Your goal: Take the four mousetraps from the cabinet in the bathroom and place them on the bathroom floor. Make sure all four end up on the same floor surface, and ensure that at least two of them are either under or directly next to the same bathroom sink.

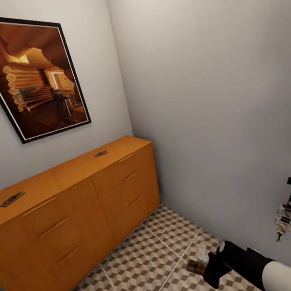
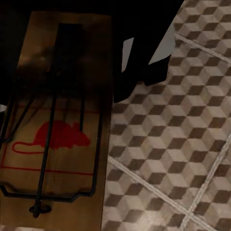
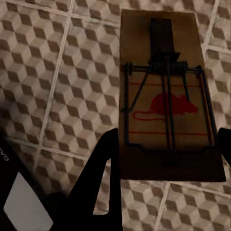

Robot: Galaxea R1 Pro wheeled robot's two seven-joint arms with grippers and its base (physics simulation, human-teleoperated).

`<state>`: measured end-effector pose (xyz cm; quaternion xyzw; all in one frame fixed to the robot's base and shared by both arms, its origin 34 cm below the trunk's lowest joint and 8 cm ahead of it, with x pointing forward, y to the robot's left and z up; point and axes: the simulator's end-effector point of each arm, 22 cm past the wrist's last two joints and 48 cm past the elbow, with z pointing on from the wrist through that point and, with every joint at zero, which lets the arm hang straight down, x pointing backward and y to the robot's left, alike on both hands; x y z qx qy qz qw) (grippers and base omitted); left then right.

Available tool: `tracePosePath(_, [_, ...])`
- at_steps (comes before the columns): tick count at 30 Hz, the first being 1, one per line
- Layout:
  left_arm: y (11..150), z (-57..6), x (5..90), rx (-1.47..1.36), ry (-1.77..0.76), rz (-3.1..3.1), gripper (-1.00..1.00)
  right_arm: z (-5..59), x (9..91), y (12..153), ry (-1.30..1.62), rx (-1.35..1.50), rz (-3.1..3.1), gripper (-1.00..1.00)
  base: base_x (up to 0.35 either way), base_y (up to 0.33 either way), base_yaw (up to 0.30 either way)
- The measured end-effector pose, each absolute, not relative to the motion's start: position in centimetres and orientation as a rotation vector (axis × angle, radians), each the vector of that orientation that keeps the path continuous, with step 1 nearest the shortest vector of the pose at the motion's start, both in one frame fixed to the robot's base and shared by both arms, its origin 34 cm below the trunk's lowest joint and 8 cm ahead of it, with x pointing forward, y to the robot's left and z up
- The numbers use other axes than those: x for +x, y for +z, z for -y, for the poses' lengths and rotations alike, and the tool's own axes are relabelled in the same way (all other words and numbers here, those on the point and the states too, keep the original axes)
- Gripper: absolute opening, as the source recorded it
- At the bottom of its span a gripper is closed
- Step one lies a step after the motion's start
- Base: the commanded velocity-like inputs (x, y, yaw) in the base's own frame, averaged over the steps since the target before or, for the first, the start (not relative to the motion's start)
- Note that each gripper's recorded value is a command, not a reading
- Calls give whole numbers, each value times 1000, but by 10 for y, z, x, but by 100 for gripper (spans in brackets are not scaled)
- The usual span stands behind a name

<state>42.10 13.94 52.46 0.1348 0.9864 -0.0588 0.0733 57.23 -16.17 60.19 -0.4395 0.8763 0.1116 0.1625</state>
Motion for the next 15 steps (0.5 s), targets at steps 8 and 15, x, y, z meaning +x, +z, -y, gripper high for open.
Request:
tracePosePath(8, [494, -176, 422, 243, -261, -2769, -100, 254, 492, 522, 171, -1217, -2581, -100, -159, 0, 0])
tracePosePath(15, [483, -199, 396, 229, -232, -2788, -100, 270, 406, 481, 114, -1204, -2617, -100, -8, 0, 22])
